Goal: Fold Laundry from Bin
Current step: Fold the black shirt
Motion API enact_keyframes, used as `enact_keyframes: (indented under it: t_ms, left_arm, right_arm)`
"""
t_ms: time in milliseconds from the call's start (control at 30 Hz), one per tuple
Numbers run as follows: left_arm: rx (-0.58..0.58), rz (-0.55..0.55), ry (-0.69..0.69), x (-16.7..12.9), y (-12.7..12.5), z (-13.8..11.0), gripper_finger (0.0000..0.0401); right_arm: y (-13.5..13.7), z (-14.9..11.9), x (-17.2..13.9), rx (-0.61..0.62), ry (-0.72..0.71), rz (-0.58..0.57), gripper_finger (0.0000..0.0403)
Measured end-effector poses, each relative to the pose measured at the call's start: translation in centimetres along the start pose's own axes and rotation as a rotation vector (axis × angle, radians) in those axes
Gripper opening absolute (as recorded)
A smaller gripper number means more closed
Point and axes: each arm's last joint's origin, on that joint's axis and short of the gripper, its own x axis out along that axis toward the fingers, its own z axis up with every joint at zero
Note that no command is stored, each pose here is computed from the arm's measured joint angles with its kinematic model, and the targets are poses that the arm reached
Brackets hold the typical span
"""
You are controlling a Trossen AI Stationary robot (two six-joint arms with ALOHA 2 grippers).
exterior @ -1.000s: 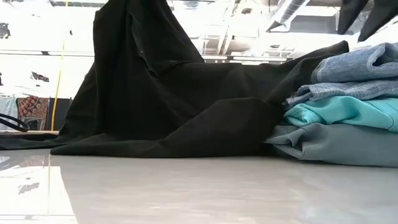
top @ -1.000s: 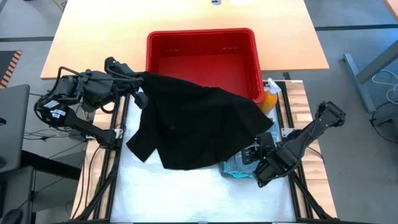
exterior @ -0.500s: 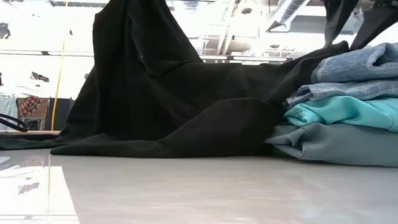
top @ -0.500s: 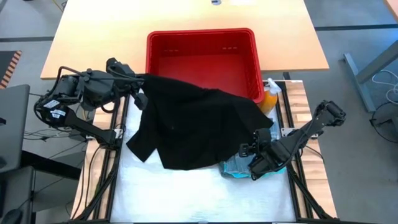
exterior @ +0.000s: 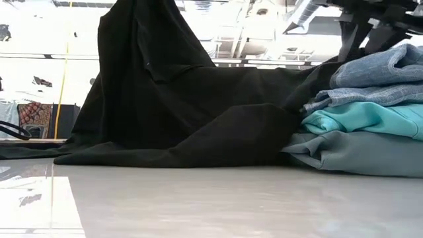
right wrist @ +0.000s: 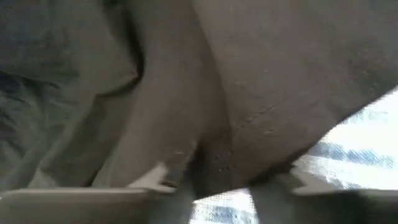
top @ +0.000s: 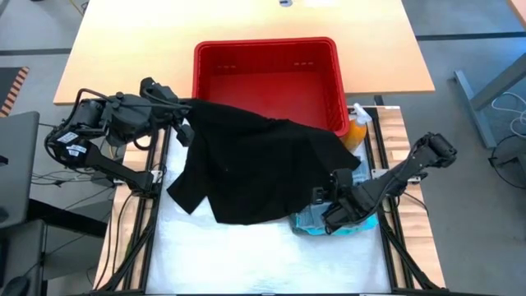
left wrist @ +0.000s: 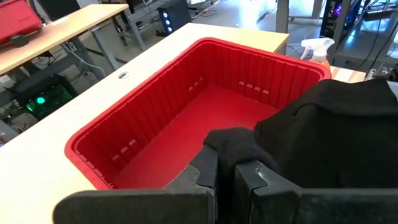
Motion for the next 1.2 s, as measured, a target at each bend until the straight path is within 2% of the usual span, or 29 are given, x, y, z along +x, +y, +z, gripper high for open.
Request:
enact_keyframes:
  t_ms: [133,200,367,500,600,800,933,1033,1100,1133,1200]
  left_arm:
    - [0.000,0.007,-0.008,-0.3,0.4,0.0,0.0000]
    - [0.003,0.007,-0.013,-0.5,0.5,0.0,0.0000]
    - [-0.007,0.007,-0.071,-1.3,1.4,0.4,0.0000]
    - [-0.038,-0.002,-0.194,-2.7,2.7,1.5,0.0000]
    - [-0.089,-0.002,-0.309,-4.1,4.0,2.5,0.0000]
    - [-0.205,-0.032,-0.447,-6.5,6.3,3.1,0.0000]
    - [-0.225,0.049,-0.447,-6.8,7.0,3.0,0.0000]
    - [-0.241,0.066,-0.453,-6.6,6.9,3.2,0.0000]
    - [-0.247,0.059,-0.496,-6.3,6.6,3.9,0.0000]
    - [-0.228,0.037,-0.533,-6.3,6.4,4.4,0.0000]
    - [-0.163,-0.061,-0.629,-6.5,6.0,5.2,0.0000]
  right_arm:
    - [0.1,0.5,-0.5,-0.035,-0.063,0.048,0.0039]
    - [0.4,1.1,-1.2,-0.064,-0.104,0.087,0.0019]
    - [0.8,4.6,-4.5,-0.151,-0.186,0.177,0.0026]
    - [0.4,9.3,-8.3,-0.258,-0.298,0.249,0.0019]
    - [-0.5,13.2,-11.0,-0.289,-0.378,0.296,0.0019]
    - [-3.3,19.7,-15.1,-0.267,-0.491,0.328,0.0019]
    - [-5.0,23.7,-16.7,-0.206,-0.599,0.275,0.0019]
    - [-4.8,26.4,-17.9,-0.173,-0.715,0.284,0.0019]
    - [-4.2,28.3,-19.3,-0.208,-0.814,0.387,0.0019]
    - [-3.9,29.1,-20.2,-0.255,-0.873,0.479,0.0019]
    - [-3.3,29.4,-21.8,-0.441,-0.944,0.707,0.0019]
